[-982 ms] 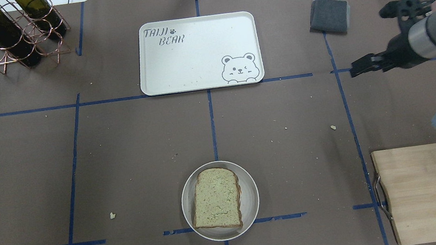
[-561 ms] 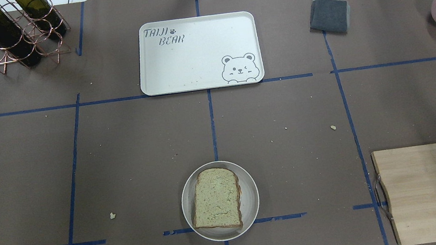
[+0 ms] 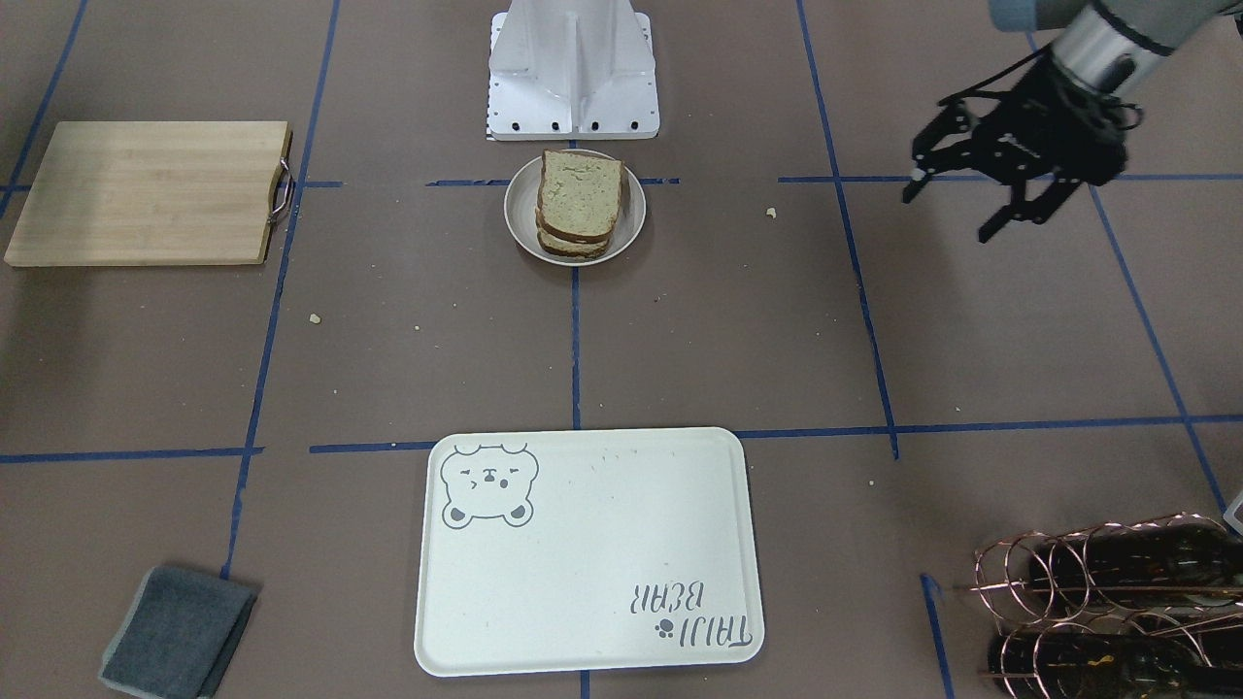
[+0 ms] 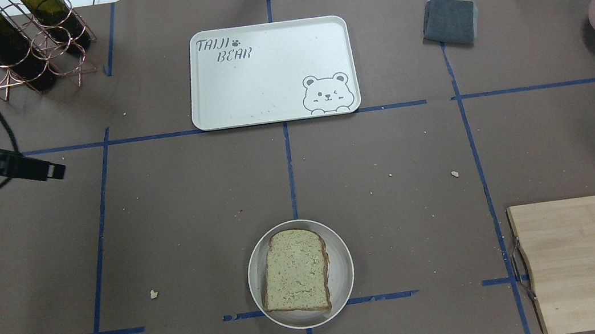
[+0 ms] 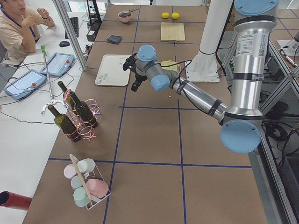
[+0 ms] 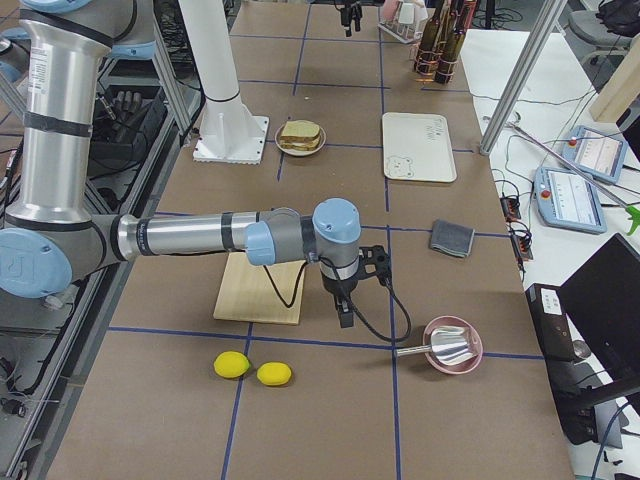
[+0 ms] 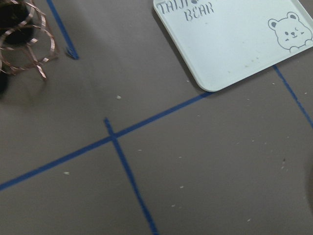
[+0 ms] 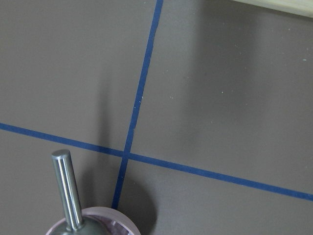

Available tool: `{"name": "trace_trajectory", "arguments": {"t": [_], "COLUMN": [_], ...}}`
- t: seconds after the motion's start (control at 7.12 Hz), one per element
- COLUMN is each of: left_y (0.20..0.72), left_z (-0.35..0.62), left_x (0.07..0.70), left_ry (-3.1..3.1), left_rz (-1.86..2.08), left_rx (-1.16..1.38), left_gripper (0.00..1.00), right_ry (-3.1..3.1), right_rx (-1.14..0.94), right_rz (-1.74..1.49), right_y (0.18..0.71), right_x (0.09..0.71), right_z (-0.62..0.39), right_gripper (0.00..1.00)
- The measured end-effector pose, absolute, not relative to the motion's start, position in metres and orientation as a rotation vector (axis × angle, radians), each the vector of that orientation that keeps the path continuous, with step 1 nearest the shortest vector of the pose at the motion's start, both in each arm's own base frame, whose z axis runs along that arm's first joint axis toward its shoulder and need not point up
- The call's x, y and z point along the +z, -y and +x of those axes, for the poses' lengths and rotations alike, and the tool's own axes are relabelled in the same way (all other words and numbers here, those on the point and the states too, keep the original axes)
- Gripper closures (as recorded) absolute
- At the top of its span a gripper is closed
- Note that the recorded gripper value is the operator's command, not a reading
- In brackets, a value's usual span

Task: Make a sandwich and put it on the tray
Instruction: 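Reach the left gripper to the plate rim and grasp the plate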

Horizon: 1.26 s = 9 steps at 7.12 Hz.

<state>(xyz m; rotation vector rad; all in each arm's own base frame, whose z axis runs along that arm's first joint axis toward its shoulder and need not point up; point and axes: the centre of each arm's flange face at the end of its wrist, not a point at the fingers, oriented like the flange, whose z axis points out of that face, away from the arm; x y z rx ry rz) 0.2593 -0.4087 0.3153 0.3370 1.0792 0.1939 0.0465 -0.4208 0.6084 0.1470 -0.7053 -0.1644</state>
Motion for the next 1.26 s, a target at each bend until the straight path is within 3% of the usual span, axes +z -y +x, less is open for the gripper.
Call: {"name": "trace_trajectory", "arguments": {"t": [0.14, 0.28, 0.42, 1.12, 1.26], "left_y": [0.377, 0.346, 0.322, 0.289, 0.287], "left_z": [0.326, 0.387, 0.435, 0.537, 0.544], "left_x": [0.298, 0.287, 0.283, 0.28, 0.28], "left_ry": [-1.099, -1.103, -1.1, -1.066, -1.064], "left_rz": [0.255, 0.193, 0.141, 0.076, 0.072], "left_rx": [0.092, 0.0, -0.074, -0.123, -0.118], "left_gripper": [0.12, 0.31, 0.38, 0.41, 0.53], "right_ry": [0.715, 0.719, 0.721, 0.722, 0.722], "right_rx": [-0.163, -0.161, -0.161, -0.149, -0.145], "right_rz": [0.144, 0.142, 0.143, 0.148, 0.147], "right_y": [0.415, 0.412, 0.41, 0.408, 0.407], "right_x": [0.613, 0.615, 0.616, 0.617, 0.618], "right_z": [0.051, 0.053, 0.053, 0.058, 0.06], "right_gripper": [0.0, 0.0, 0.0, 0.0, 0.0]}}
